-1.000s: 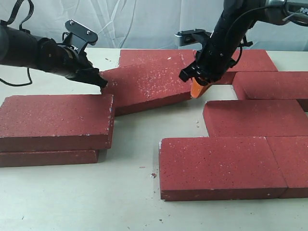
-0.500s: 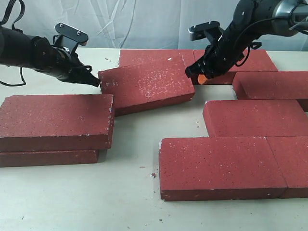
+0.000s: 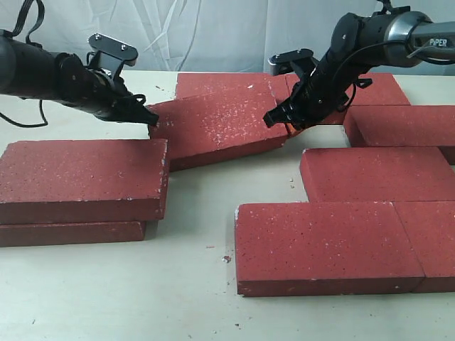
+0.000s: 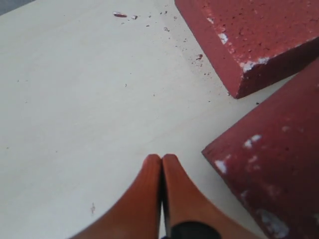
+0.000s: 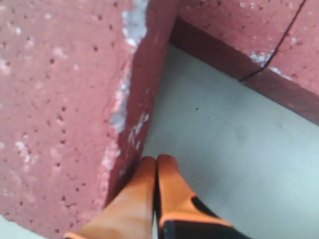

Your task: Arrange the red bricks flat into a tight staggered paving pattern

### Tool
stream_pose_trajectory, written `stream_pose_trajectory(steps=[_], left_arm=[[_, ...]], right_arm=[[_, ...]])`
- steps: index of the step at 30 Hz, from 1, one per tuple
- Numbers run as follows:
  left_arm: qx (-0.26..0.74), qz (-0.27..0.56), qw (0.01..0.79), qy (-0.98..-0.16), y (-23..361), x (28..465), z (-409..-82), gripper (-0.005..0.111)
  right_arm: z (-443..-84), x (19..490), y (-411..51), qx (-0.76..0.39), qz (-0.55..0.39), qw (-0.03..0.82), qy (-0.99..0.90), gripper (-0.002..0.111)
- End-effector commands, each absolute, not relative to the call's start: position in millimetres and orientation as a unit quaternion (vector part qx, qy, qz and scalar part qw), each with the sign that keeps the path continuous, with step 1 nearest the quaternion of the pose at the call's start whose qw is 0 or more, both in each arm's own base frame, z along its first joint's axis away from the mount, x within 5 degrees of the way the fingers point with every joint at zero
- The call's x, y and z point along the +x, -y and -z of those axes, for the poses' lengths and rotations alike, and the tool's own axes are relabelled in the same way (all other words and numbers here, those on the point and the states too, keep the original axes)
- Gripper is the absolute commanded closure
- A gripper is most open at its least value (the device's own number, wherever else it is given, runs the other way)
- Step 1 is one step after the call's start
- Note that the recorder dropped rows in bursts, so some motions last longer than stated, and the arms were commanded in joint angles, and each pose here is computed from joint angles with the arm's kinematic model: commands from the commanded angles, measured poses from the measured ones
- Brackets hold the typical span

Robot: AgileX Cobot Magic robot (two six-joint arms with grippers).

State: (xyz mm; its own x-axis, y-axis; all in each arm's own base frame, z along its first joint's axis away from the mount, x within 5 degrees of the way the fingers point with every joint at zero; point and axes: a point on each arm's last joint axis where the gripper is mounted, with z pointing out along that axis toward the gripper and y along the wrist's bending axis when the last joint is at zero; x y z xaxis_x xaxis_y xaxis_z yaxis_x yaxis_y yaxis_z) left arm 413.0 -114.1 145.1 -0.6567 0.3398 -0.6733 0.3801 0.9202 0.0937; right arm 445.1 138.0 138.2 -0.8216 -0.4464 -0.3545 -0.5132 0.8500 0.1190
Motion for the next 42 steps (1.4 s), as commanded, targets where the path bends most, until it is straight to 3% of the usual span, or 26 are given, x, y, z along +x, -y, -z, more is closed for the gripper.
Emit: stream_pose_trajectory(steps=[1, 23, 33, 42], left_arm=[[0.202, 0.034, 0.36, -0.91, 125.1, 417.9, -137.0, 0.107], [0.24, 0.034, 0.346, -0.906, 139.5, 409.9, -148.6, 0.107], [0.241, 0.033, 0.351, -0.904, 139.7, 411.2, -146.8, 0.107], [0.278, 0.008, 0.35, -0.895, 135.8, 411.9, -147.5, 0.107]], right_arm=[[-137.9, 443.5, -138.5, -0.254, -0.107, 0.155, -0.949, 0.109], [-168.1, 418.8, -154.9, -0.3, -0.147, 0.099, -0.937, 0.109], [-162.8, 422.2, -136.0, -0.312, -0.04, 0.083, -0.946, 0.109], [-179.3, 415.4, -130.0, -0.307, -0.025, 0.068, -0.949, 0.109]])
